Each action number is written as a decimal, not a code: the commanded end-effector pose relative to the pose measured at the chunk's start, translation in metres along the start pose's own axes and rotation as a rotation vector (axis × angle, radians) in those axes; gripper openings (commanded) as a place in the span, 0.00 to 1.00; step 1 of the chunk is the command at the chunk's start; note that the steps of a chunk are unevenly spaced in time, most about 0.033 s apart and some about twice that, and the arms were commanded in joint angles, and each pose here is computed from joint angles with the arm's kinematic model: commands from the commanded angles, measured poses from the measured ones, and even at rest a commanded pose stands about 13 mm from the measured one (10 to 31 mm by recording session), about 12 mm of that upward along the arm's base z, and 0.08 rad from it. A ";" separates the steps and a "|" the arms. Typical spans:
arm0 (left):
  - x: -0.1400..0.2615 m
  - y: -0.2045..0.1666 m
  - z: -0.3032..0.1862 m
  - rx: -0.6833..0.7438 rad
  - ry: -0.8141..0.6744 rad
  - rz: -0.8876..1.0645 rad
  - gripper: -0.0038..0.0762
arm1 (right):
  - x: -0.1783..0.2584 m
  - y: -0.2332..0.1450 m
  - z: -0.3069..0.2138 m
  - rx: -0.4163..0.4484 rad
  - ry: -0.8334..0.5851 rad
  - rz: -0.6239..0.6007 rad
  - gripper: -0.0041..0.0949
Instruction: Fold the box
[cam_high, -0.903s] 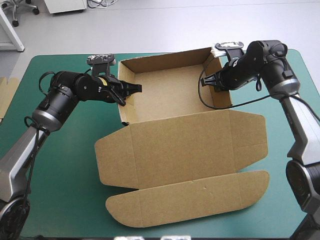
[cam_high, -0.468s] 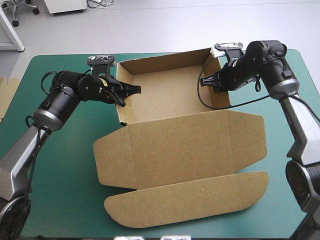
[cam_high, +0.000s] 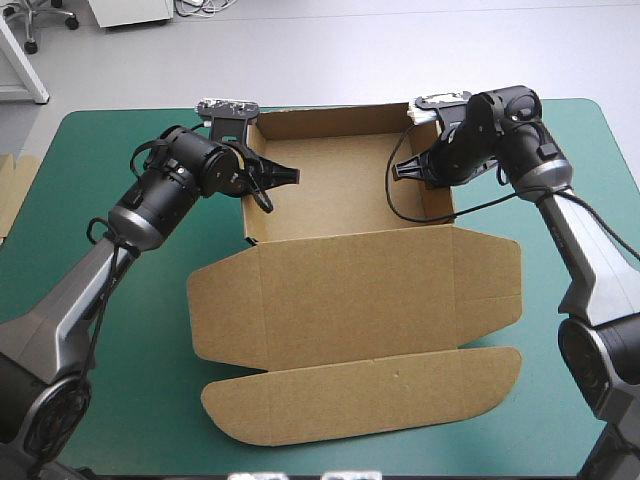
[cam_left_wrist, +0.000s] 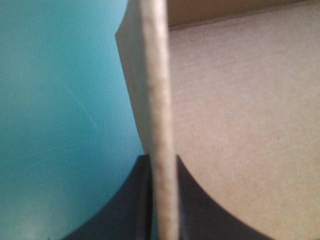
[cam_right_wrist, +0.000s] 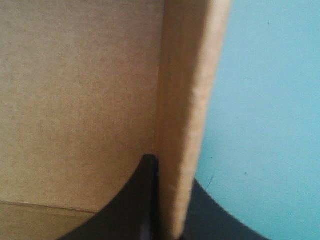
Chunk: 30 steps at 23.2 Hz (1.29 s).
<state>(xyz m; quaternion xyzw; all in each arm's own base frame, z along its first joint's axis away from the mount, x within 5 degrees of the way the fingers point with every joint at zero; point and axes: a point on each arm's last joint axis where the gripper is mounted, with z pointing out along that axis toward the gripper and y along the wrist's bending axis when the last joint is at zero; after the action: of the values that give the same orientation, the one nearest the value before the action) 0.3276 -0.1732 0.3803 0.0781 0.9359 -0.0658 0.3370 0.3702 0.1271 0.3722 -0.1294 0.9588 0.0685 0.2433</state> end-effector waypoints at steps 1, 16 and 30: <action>-0.021 -0.019 -0.030 0.106 -0.154 0.009 0.03 | -0.007 0.009 -0.028 -0.024 -0.124 -0.026 0.04; -0.025 0.000 0.009 -0.103 -0.106 0.017 0.04 | -0.010 0.007 -0.024 0.010 -0.143 0.024 0.04; -0.015 0.038 0.049 -0.120 0.120 -0.043 0.04 | -0.005 0.003 0.014 0.051 0.028 0.003 0.04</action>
<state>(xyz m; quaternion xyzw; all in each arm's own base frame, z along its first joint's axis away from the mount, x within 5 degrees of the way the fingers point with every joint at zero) 0.3773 -0.1541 0.3308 0.0294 0.9675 -0.0219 0.2500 0.3899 0.1449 0.3335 -0.1054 0.9709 0.0736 0.2021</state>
